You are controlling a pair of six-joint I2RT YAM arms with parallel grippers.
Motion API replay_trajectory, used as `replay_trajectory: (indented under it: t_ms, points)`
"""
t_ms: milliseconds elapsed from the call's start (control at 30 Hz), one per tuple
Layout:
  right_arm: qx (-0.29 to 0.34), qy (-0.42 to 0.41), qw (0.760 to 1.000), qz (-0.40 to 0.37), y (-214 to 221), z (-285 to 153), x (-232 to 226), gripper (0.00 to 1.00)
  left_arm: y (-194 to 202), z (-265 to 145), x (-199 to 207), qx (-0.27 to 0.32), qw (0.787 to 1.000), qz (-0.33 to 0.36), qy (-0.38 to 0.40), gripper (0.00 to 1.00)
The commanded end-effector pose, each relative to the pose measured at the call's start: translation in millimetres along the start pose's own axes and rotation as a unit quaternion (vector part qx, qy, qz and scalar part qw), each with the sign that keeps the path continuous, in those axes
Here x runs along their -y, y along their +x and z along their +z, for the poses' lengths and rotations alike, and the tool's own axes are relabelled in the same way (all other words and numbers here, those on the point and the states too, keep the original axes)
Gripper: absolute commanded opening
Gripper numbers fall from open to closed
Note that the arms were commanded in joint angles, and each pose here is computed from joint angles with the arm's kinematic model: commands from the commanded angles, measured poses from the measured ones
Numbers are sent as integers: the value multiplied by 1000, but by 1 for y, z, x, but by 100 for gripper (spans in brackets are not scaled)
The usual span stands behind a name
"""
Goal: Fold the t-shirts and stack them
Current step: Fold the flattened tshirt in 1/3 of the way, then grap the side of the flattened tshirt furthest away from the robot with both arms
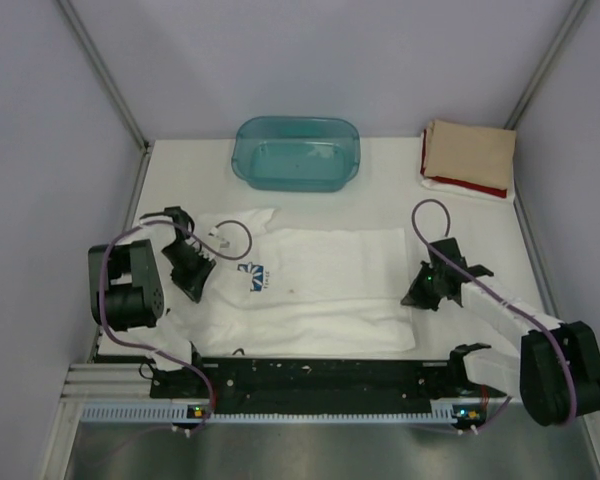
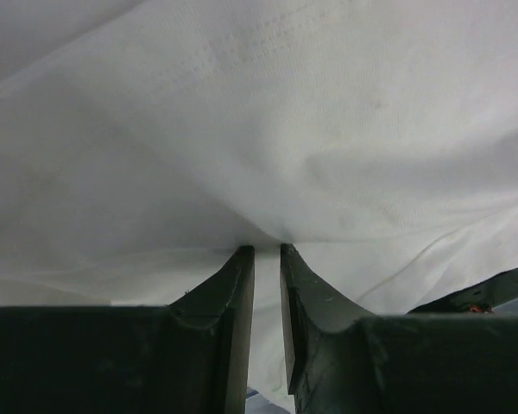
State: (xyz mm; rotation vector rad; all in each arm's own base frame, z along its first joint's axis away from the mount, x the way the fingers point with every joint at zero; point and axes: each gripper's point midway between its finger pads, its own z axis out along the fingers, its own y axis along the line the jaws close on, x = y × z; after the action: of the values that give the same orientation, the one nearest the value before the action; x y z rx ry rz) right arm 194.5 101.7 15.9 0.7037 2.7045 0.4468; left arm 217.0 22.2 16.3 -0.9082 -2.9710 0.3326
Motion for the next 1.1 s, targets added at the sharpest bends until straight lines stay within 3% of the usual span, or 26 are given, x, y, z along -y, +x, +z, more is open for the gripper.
replay_trajectory:
  t_ms: [0, 133, 233, 333, 467, 633, 833, 1067]
  points:
    - [28, 30, 999, 1, -19, 6, 14, 0, -20, -7, -10, 44, 999, -10, -5, 26]
    - [94, 45, 994, -34, -64, -16, 2, 0, -70, -72, 16, 166, 984, 28, 63, 40]
    - [148, 30, 986, -76, -109, -38, -29, 22, -114, -119, -5, 241, 969, 37, 25, 53]
    - [173, 44, 978, -109, -150, -42, -52, 41, -155, -137, -55, 277, 960, -8, -37, 55]
    - [173, 52, 972, -149, -188, -28, -79, 54, -200, -132, -99, 280, 958, -50, -30, 55]
    - [147, 69, 971, -173, -210, 7, -90, 57, -228, -103, -123, 264, 962, -67, 8, 60]
    - [101, 94, 971, -195, -212, 53, -82, 58, -233, -73, -141, 255, 965, -64, 3, 63]
    - [68, 86, 977, -180, -198, 69, -78, 38, -214, -45, -130, 217, 974, -55, 35, 61]
